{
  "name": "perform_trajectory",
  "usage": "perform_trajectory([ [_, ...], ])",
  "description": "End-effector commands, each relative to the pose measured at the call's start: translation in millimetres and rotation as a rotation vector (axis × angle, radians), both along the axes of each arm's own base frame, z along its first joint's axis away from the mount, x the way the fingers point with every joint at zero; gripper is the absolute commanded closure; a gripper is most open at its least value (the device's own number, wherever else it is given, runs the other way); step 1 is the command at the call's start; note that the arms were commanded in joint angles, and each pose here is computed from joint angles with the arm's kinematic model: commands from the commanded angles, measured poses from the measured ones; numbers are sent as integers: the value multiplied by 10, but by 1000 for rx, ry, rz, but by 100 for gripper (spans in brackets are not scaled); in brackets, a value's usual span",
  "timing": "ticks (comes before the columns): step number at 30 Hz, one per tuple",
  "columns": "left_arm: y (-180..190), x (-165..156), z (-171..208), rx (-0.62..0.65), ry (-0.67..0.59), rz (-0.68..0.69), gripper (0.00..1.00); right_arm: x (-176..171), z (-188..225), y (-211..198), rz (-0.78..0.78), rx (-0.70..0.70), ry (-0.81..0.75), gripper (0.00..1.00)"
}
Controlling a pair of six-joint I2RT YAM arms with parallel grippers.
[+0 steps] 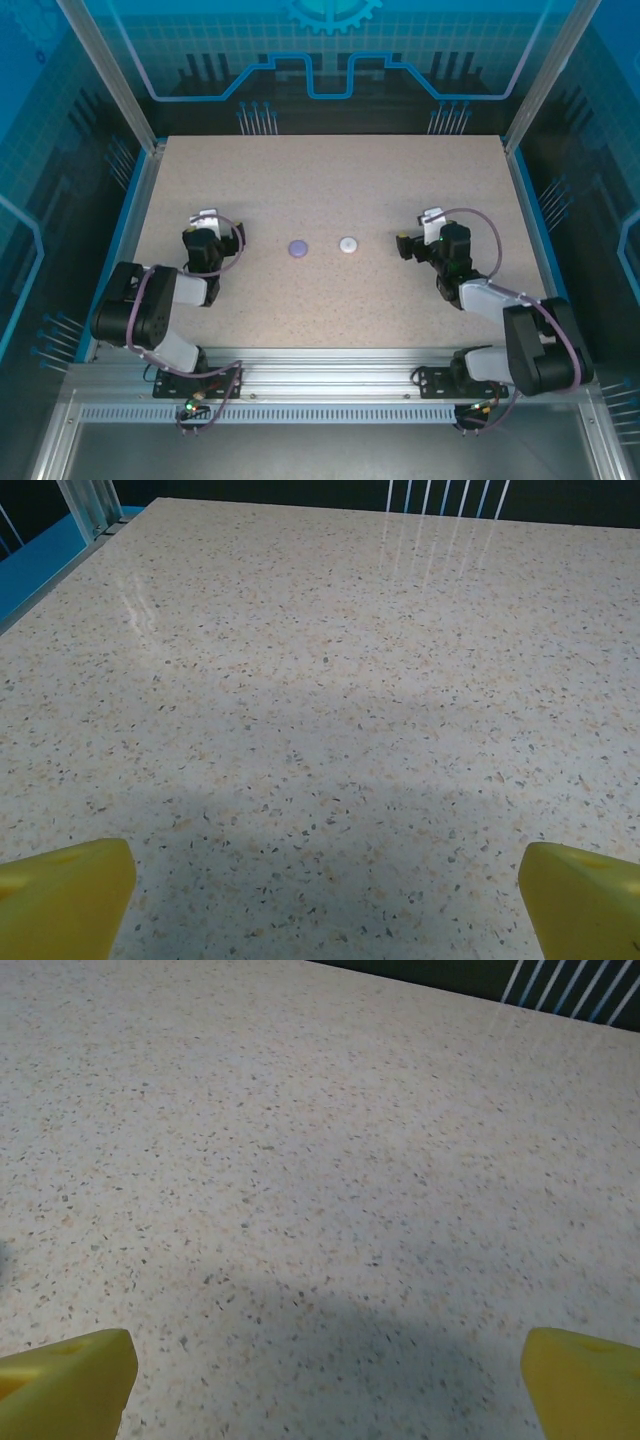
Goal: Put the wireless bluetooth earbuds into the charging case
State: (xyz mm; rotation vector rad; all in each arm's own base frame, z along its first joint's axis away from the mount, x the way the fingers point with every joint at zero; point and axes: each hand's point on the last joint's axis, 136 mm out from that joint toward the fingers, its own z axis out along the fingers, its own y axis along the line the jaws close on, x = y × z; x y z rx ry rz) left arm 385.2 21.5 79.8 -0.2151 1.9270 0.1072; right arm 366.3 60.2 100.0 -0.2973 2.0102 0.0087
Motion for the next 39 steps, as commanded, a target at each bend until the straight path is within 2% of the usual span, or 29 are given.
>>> perform_trajectory([
  [1,-22,88,178,-22,-63,-18,1,200,145,-4,-4,-46,-96,0],
  [7,-23,88,183,-23,-67,-18,1,225,22,-104,9,40,-158,0],
  [8,-23,85,183,-23,-67,-19,1,237,-65,-126,-2,42,-62,0],
  [11,-21,84,183,-23,-67,-17,1,322,-60,-279,-65,93,-36,0],
  [39,-27,87,173,-19,-62,-22,1,309,-58,-291,-57,112,-41,0],
])
